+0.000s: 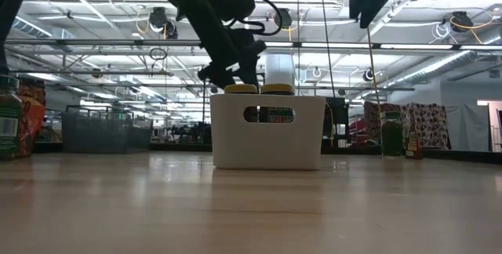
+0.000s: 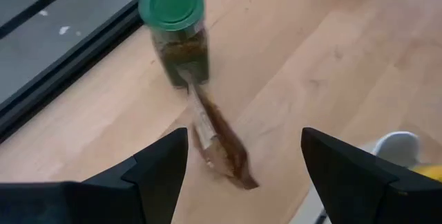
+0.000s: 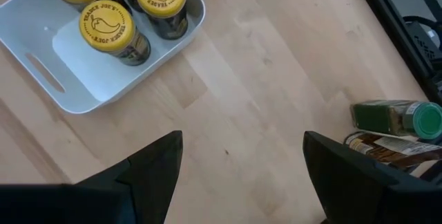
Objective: Sort spices by type
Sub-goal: Put the top center brown spice pouch into the black transparent bin
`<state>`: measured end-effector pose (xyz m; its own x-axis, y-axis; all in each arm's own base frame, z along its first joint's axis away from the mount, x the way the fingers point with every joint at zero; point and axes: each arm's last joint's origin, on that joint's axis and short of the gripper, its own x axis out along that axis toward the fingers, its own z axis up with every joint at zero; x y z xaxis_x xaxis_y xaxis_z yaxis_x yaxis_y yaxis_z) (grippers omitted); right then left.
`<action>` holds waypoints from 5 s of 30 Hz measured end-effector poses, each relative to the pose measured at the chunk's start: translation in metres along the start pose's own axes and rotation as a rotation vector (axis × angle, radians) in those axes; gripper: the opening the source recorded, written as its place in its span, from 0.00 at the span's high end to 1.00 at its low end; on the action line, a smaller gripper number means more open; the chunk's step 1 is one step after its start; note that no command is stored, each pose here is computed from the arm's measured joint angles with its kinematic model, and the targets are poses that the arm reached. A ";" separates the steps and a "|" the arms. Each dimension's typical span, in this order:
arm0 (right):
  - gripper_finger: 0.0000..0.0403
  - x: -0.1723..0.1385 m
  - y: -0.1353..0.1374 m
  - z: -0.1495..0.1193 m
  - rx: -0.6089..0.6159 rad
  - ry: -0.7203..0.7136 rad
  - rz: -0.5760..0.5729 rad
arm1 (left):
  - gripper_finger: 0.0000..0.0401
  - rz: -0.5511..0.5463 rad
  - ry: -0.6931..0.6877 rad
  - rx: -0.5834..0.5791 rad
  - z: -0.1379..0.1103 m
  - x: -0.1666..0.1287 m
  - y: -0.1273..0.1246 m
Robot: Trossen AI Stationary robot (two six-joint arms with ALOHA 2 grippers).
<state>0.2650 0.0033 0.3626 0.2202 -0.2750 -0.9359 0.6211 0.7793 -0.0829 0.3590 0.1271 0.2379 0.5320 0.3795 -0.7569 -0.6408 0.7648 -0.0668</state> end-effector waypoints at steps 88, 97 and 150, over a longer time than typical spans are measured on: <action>0.30 -0.001 0.005 0.010 -0.098 -0.151 -0.023 | 1.00 0.265 0.012 -0.154 -0.055 -0.179 0.139; 0.30 -0.001 0.007 0.013 -0.108 -0.182 -0.003 | 1.00 0.345 0.112 -0.294 -0.089 -0.148 0.176; 0.30 -0.002 0.009 0.015 -0.132 -0.198 0.008 | 0.73 0.400 0.104 -0.552 -0.117 -0.059 0.212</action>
<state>0.2811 0.0024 0.3685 0.3758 -0.3637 -0.8523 0.5178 0.8452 -0.1324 0.1270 0.2058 0.1928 0.1580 0.5044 -0.8489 -0.9795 0.1892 -0.0699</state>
